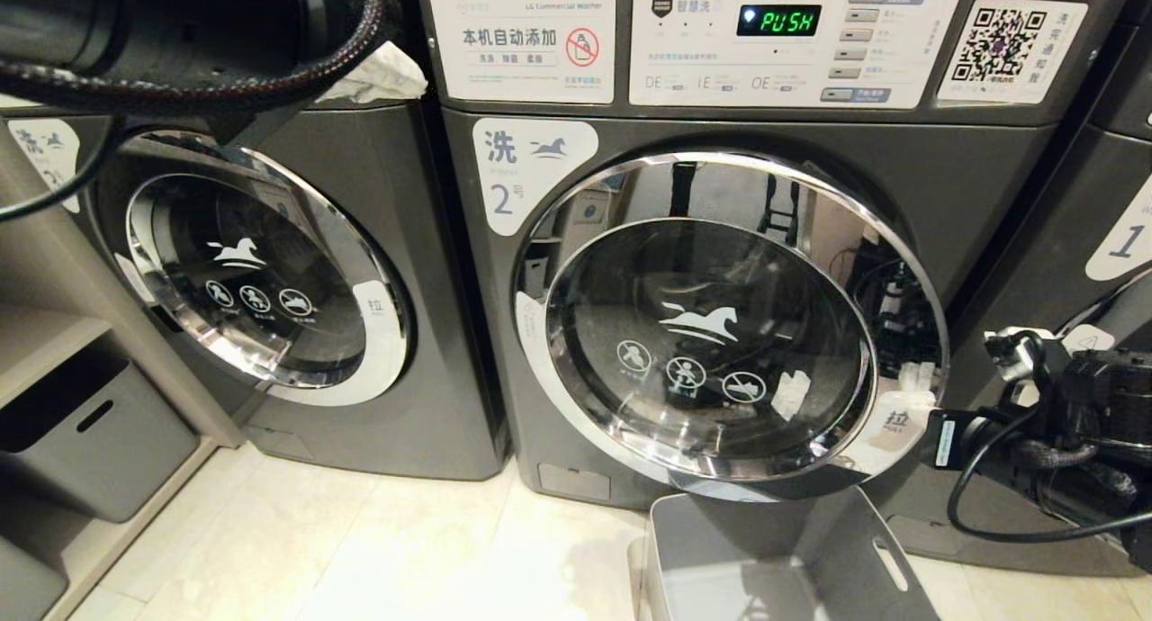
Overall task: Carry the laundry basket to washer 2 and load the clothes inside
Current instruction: Press the washing machine door tightly with the right hand
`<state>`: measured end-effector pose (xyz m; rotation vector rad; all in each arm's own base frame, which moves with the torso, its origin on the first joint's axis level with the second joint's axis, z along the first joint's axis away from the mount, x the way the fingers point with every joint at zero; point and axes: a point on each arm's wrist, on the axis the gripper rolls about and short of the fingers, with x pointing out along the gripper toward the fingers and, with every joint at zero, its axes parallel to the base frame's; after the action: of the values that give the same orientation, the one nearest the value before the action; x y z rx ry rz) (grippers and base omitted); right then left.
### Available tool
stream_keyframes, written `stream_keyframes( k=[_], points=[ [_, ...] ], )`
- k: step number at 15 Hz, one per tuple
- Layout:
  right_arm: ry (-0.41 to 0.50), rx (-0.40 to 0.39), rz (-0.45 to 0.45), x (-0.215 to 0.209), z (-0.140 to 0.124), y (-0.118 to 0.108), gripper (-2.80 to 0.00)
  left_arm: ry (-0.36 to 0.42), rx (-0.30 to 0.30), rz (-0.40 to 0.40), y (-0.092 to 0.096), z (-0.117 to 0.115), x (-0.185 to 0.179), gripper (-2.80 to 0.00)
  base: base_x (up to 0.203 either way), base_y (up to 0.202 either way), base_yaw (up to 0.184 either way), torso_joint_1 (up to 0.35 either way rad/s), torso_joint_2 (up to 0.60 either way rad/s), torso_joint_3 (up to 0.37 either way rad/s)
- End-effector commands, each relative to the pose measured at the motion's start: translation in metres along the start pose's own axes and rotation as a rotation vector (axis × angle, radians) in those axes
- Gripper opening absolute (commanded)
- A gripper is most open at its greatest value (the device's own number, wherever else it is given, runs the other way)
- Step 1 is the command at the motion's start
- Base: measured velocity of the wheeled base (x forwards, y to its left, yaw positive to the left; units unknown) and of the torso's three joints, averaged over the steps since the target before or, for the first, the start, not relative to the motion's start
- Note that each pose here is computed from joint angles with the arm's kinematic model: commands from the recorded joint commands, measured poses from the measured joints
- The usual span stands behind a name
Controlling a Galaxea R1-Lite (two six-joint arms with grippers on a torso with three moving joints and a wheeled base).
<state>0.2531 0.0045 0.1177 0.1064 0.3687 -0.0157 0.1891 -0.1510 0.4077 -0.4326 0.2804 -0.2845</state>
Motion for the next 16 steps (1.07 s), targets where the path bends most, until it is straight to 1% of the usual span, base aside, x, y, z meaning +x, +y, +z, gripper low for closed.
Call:
stream_keyframes(
  k=[1,3,5,7,9,10,12,16],
  points=[
    [0.017,0.002,-0.009,0.008,-0.003,-0.001,-2.8,-0.012,-0.008,0.009,0.004,0.004,-0.005,-2.8,0.0,0.0,0.0,0.0,0.0,0.0],
    [0.027,0.006,-0.033,0.013,-0.006,-0.005,-2.8,-0.008,-0.008,0.024,0.008,0.004,-0.01,-2.8,0.0,0.0,0.0,0.0,0.0,0.0],
    [0.014,0.01,-0.068,0.022,-0.007,-0.009,-2.8,0.002,-0.006,0.065,0.018,0.002,-0.009,-2.8,0.0,0.0,0.0,0.0,0.0,0.0],
    [-0.007,0.011,-0.077,0.032,-0.008,-0.011,-2.8,0.012,-0.008,0.13,0.035,-0.001,-0.007,-2.8,0.0,0.0,0.0,0.0,0.0,0.0],
    [-0.021,0.012,-0.075,0.041,-0.011,-0.012,-2.8,0.019,-0.014,0.175,0.05,-0.004,-0.008,-2.8,0.0,0.0,0.0,0.0,0.0,0.0],
    [-0.03,0.012,-0.073,0.047,-0.012,-0.012,-2.8,0.018,-0.022,0.178,0.055,-0.002,-0.013,-2.8,0.0,0.0,0.0,0.0,0.0,0.0],
    [-0.065,0.012,-0.069,0.062,-0.014,-0.013,-2.8,0.021,-0.026,0.183,0.06,-0.002,-0.017,-2.8,0.0,0.0,0.0,0.0,0.0,0.0],
    [-0.179,0.011,-0.058,0.09,-0.014,-0.013,-2.8,0.026,-0.022,0.186,0.063,-0.004,-0.024,-2.8,0.0,0.0,0.0,0.0,0.0,0.0]
  ],
)
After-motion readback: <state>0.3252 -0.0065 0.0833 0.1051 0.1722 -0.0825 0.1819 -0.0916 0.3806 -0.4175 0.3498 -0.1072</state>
